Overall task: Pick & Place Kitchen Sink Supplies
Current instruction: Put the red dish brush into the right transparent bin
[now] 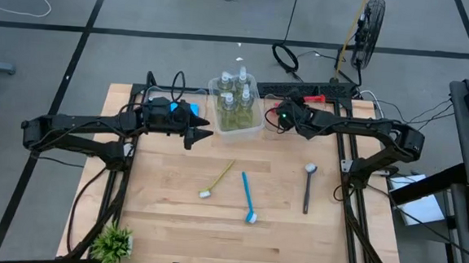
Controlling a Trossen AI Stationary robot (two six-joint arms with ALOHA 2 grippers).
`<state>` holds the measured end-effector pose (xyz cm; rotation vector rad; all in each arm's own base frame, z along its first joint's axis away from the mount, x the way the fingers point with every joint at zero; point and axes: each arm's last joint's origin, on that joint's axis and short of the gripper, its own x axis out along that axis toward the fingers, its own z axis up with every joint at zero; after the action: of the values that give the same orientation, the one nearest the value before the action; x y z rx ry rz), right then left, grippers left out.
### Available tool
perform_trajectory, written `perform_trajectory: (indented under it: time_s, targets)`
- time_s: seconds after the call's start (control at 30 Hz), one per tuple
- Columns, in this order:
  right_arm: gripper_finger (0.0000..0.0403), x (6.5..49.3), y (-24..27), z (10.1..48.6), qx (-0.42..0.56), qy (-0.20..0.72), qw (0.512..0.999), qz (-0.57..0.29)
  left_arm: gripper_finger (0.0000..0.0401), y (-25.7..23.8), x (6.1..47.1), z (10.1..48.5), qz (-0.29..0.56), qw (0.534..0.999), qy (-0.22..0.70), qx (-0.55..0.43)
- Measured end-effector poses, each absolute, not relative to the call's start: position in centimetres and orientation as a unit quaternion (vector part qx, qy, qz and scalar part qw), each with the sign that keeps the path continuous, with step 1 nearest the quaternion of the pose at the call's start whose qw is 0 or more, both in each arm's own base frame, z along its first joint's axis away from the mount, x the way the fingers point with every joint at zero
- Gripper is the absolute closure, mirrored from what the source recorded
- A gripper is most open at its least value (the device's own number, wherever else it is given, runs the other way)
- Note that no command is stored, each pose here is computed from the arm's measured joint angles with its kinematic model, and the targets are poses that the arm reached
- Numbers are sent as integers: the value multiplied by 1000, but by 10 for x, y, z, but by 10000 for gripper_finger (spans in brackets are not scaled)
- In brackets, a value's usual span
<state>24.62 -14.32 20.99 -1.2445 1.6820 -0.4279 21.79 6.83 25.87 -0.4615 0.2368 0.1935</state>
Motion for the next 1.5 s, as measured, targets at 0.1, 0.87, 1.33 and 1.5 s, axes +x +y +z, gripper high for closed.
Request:
perform_trajectory:
  time_s: [0.1, 0.87, 1.33, 1.5]
  targets:
    - [328, 246, -143, 210, -510, 691, 481, -174, 132, 68, 218, 259, 95, 962, 117, -228]
    - [327, 246, -139, 206, -492, 679, 522, -157, 132, 69, 219, 262, 92, 965, 99, -226]
    - [327, 243, -137, 204, -473, 689, 526, -160, 132, 69, 219, 263, 93, 964, 99, -227]
    - [327, 242, -137, 204, -474, 692, 518, -167, 132, 69, 219, 263, 92, 964, 99, -227]
